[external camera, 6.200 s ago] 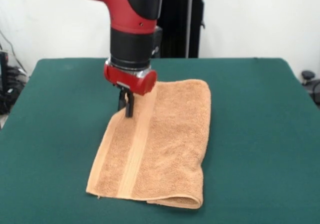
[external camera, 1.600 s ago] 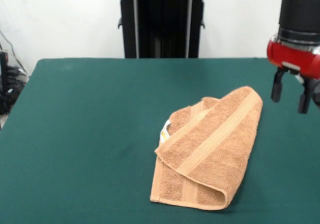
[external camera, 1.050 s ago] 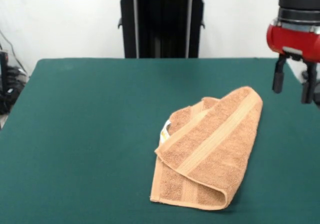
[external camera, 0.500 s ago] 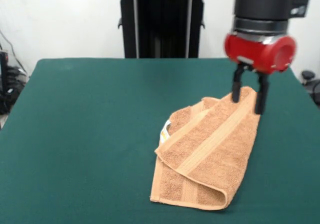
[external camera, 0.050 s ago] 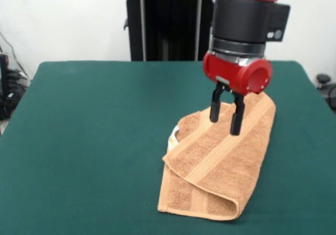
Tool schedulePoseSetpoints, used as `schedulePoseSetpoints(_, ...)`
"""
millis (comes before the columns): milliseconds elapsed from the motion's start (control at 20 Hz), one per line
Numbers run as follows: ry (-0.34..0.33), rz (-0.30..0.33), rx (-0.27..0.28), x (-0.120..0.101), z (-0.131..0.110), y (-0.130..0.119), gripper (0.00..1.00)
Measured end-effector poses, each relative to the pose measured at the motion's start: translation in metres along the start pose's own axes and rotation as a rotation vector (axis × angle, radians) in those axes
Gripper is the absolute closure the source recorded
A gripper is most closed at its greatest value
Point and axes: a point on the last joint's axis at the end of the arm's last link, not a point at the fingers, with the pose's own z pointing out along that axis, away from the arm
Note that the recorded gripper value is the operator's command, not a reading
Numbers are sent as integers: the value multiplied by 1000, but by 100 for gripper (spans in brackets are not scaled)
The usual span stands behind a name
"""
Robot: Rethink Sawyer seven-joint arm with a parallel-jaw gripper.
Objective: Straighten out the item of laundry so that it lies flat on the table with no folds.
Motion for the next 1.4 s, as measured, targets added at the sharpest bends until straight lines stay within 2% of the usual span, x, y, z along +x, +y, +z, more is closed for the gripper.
schedulePoseSetpoints(200,6,-11,8,3,11,-7,0)
schedulePoseSetpoints(850,42,-78,95,37,57,-42,0)
schedulePoseSetpoints(1000,57,-75,122,42,66,-56,0)
schedulePoseSetpoints(1400,85,-44,182,42,74,-91,0)
